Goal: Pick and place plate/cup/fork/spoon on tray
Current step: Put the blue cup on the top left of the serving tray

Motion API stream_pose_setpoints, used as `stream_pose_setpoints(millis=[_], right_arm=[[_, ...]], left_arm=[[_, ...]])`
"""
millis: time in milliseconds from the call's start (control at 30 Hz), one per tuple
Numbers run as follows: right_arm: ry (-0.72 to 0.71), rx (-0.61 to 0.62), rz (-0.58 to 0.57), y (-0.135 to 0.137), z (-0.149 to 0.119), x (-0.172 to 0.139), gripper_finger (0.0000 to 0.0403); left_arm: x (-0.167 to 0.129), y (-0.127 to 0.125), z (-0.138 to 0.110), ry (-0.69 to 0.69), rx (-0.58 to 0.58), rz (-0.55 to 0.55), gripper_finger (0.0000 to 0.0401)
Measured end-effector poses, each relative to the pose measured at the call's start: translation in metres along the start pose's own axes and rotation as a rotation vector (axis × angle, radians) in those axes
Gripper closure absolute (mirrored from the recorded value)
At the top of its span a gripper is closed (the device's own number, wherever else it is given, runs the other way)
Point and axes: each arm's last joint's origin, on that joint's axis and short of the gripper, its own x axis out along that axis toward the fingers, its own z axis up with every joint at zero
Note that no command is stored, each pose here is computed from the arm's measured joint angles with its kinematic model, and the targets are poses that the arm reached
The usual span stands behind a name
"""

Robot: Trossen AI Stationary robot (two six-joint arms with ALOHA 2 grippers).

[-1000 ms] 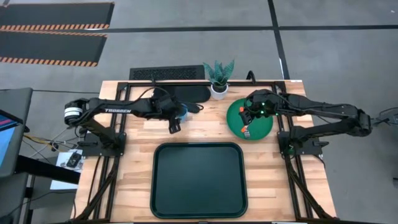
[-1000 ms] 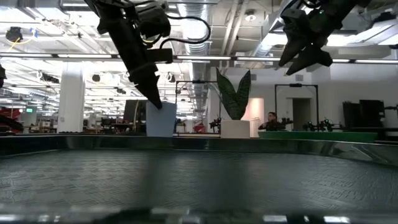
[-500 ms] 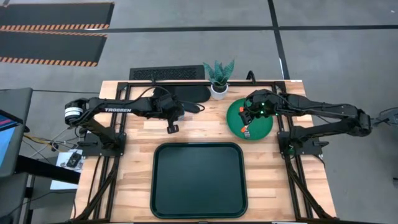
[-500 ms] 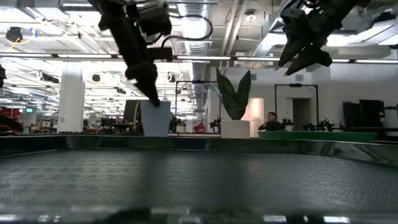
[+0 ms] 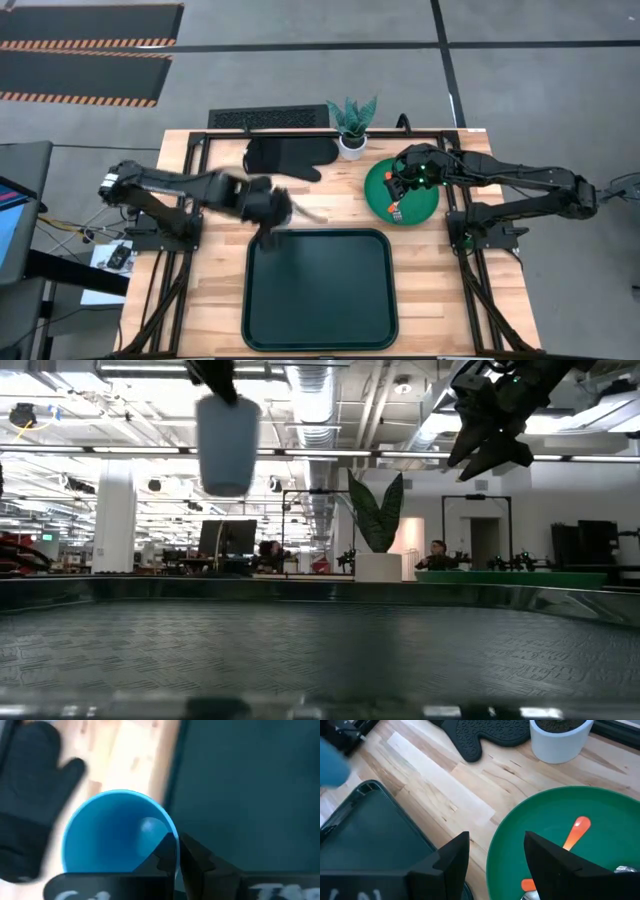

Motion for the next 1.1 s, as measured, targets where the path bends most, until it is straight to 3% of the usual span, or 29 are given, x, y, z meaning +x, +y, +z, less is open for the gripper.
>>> stream_pose_setpoints(millis=[233,400,567,767,1100], right_arm=[[-0.001,-0.049,0.001,0.0,0.0,0.0,0.0189],[-0.016,-0.056,0.011,0.001,0.001,0.0,0.0189],[-0.018,-0.041,0.013,0.001,0.002,0.0,0.0189],[-0.016,-0.031,0.012,0.001,0.002,0.0,0.0189],[-0.018,-0.031,0.012,0.001,0.002,0.0,0.0189]], left_arm=[[0.001,-0.061,-0.042,-0.028,-0.125,0.069,0.0401],[0.024,-0.079,-0.06,0.061,-0.067,0.153,0.0401],[0.044,-0.084,-0.068,0.098,-0.003,0.197,0.0401],[0.054,-0.078,-0.079,0.071,-0.093,0.168,0.0401],[0.076,-0.064,-0.096,0.037,-0.125,0.07,0.0401]])
